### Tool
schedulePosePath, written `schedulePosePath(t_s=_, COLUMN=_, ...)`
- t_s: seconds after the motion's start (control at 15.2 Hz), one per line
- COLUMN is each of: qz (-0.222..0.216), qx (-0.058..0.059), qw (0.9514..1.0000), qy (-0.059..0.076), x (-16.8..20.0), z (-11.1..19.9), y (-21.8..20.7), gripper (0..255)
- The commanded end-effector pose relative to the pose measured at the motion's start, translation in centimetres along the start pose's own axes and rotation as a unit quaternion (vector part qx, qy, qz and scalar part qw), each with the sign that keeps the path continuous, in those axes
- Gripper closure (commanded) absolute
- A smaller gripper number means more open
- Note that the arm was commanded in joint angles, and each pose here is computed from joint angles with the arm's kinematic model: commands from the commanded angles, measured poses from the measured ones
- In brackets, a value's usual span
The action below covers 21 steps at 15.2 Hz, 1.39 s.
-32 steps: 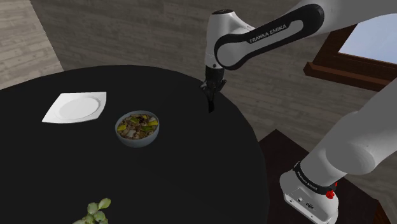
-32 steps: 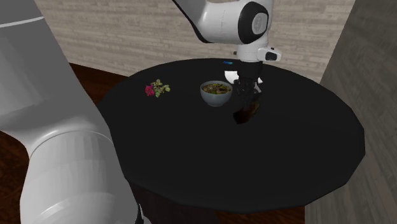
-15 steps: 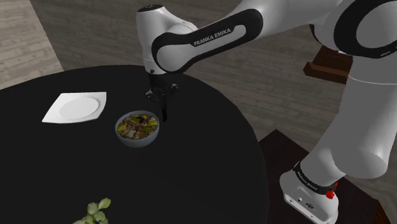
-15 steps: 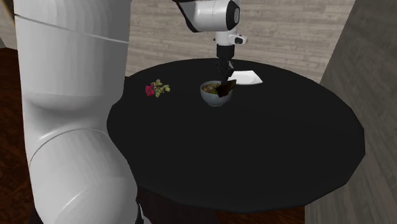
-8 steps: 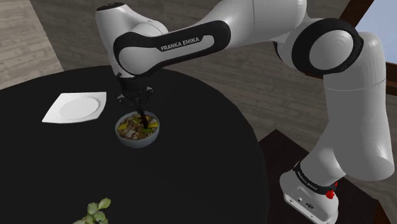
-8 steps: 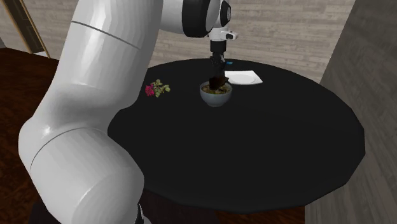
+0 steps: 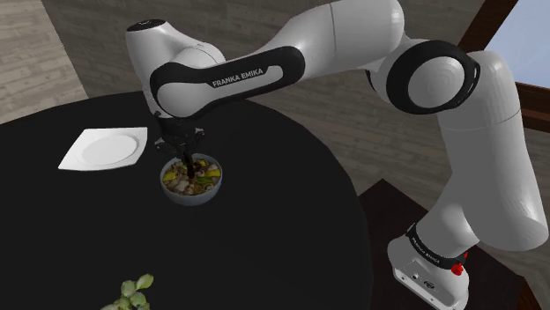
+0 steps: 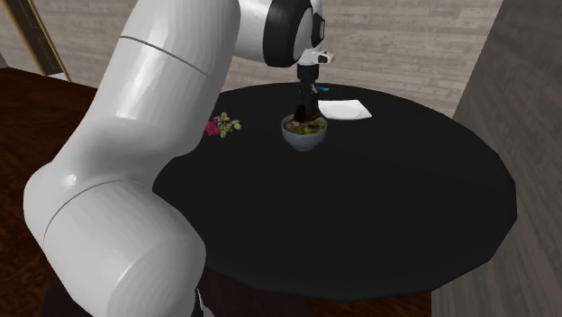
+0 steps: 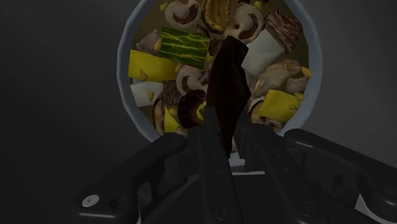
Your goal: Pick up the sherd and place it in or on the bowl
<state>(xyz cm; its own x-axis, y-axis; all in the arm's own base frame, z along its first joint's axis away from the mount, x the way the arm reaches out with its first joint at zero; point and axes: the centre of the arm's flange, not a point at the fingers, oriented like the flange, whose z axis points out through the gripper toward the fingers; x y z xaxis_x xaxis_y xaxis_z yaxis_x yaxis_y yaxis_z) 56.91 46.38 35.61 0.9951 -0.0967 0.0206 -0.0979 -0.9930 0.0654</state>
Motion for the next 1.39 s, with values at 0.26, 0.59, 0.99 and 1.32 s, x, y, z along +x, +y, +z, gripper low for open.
schedulePosePath(t_s=0.26, qz=-0.001, qx=-0.009, qw=0.9999, qy=-0.010, x=-0.5, z=4.2, y=-0.1, gripper=255)
schedulePosePath(t_s=0.59, qz=-0.001, qx=-0.009, qw=0.9999, qy=-0.010, x=-0.5, z=4.2, y=-0.1, gripper=255)
schedulePosePath(t_s=0.99, qz=-0.001, qx=-0.009, qw=0.9999, qy=-0.010, x=-0.2, z=4.3, y=-0.2, gripper=0)
schedulePosePath(t_s=1.32, qz=-0.001, qx=-0.009, qw=0.9999, qy=-0.010, x=-0.4, z=0.2, y=-0.1, gripper=0)
